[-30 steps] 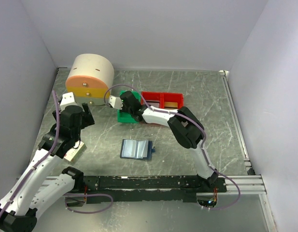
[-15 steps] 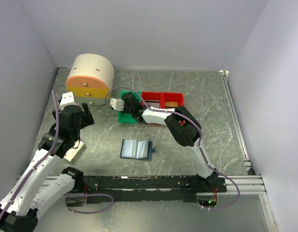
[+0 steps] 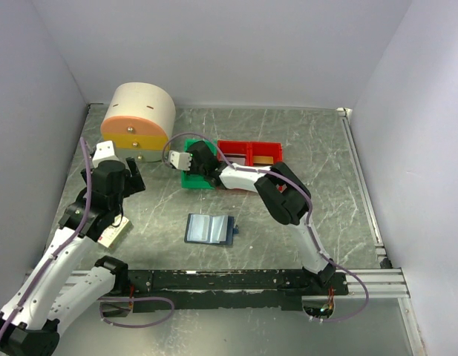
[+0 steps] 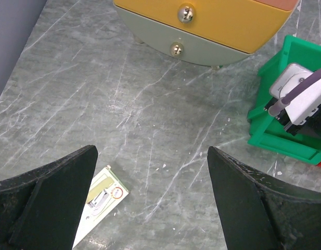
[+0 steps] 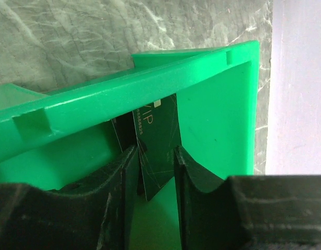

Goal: Take the credit cards out of the card holder

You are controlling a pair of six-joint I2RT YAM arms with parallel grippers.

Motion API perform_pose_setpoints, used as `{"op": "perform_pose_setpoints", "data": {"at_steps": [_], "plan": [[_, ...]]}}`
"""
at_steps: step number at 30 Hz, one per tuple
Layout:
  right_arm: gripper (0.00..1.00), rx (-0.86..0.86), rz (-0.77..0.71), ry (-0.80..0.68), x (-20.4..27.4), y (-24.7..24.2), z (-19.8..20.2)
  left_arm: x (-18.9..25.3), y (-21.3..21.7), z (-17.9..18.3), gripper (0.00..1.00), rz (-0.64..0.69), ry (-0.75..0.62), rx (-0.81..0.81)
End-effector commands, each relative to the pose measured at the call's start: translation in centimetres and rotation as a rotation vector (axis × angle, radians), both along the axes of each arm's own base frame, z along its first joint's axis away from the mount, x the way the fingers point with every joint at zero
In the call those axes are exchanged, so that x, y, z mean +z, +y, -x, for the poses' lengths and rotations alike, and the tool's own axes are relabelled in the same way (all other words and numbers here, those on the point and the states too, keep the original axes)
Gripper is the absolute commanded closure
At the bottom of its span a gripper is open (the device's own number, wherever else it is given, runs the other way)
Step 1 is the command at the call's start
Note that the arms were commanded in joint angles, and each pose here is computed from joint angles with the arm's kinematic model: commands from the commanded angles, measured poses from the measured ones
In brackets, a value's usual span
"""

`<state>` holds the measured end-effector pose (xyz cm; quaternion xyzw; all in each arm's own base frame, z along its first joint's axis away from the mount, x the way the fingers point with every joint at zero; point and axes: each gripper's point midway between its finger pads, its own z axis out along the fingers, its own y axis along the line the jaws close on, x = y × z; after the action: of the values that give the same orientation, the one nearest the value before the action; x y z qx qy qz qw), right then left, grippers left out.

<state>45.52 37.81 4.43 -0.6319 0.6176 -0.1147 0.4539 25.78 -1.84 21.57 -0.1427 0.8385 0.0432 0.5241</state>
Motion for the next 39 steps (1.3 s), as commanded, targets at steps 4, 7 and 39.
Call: {"op": "perform_pose_setpoints", "data": {"at_steps": [4, 7, 39], "plan": [[0.61, -0.008, -0.026, 0.025, 1.4, -0.5, 0.1, 0.0, 0.0, -0.4, 0.0, 0.002, -0.01, -0.009], [0.55, -0.001, -0.048, 0.039, 1.9, -0.4, 0.3, -0.2, -0.1, -0.5, 0.0, 0.001, -0.006, -0.013], [0.44, -0.838, -1.189, 0.776, 11.7, -2.1, 13.8, -2.7, 0.2, -1.8, 0.0, -0.023, 0.061, 0.049]]}}
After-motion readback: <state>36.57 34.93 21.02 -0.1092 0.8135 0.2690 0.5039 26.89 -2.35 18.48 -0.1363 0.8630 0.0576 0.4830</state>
